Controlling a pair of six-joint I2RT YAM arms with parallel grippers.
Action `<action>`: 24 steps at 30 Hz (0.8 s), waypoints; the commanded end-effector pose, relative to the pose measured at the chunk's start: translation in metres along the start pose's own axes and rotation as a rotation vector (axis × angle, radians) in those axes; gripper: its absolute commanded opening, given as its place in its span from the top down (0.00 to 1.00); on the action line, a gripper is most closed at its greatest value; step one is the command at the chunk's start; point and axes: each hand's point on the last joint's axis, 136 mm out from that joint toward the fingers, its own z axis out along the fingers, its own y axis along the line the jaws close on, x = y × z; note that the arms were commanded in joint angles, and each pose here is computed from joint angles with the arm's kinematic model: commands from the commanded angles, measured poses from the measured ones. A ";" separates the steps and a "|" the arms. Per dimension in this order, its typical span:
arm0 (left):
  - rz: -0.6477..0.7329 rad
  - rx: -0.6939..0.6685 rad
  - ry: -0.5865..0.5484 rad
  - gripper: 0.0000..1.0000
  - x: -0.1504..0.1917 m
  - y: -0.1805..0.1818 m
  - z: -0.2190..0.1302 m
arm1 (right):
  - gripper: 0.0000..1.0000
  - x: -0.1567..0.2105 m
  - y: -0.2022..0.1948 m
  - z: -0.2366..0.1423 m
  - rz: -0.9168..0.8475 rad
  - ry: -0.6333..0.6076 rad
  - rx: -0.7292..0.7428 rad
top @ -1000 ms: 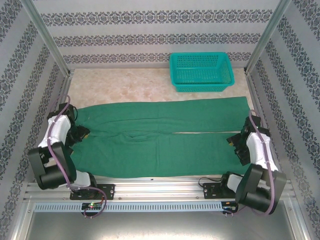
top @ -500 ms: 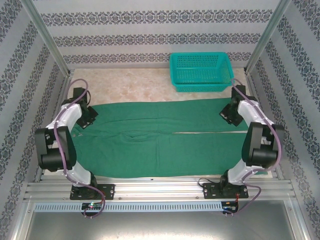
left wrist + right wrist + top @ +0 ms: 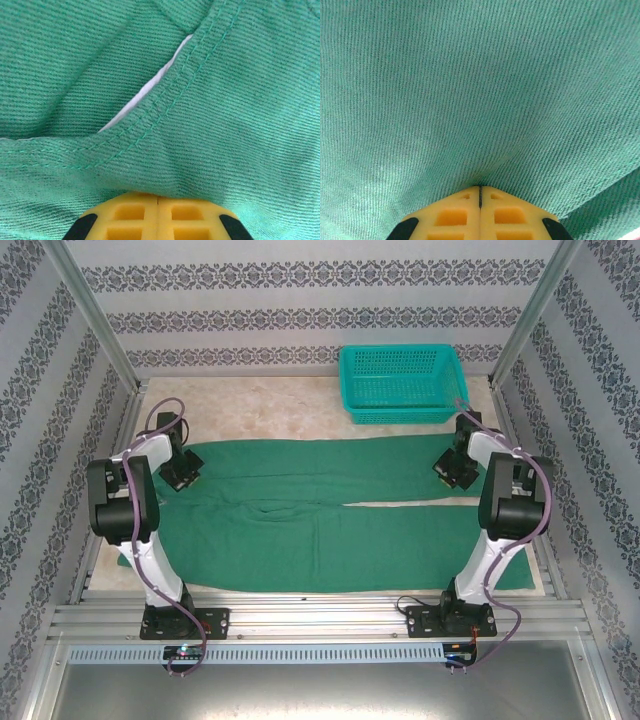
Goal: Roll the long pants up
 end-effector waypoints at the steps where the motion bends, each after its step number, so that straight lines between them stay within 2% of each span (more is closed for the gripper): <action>1: -0.052 -0.015 0.058 1.00 0.005 0.005 0.033 | 1.00 0.001 0.007 0.010 0.019 0.046 0.004; 14: -0.133 -0.047 0.063 1.00 -0.032 -0.003 0.063 | 1.00 -0.033 0.041 0.017 0.041 0.068 -0.010; 18: -0.138 -0.046 -0.012 1.00 -0.053 -0.009 0.041 | 1.00 -0.047 0.038 -0.002 0.036 -0.001 0.018; 21: -0.133 -0.014 -0.128 1.00 -0.070 -0.013 0.000 | 1.00 -0.051 0.025 -0.042 0.034 -0.104 0.038; 23: -0.118 -0.014 -0.204 0.75 -0.075 -0.010 -0.037 | 1.00 -0.041 0.008 -0.073 0.036 -0.155 0.054; 24: -0.110 -0.030 -0.222 0.73 -0.074 -0.004 -0.050 | 0.99 -0.033 -0.002 -0.083 0.045 -0.167 0.065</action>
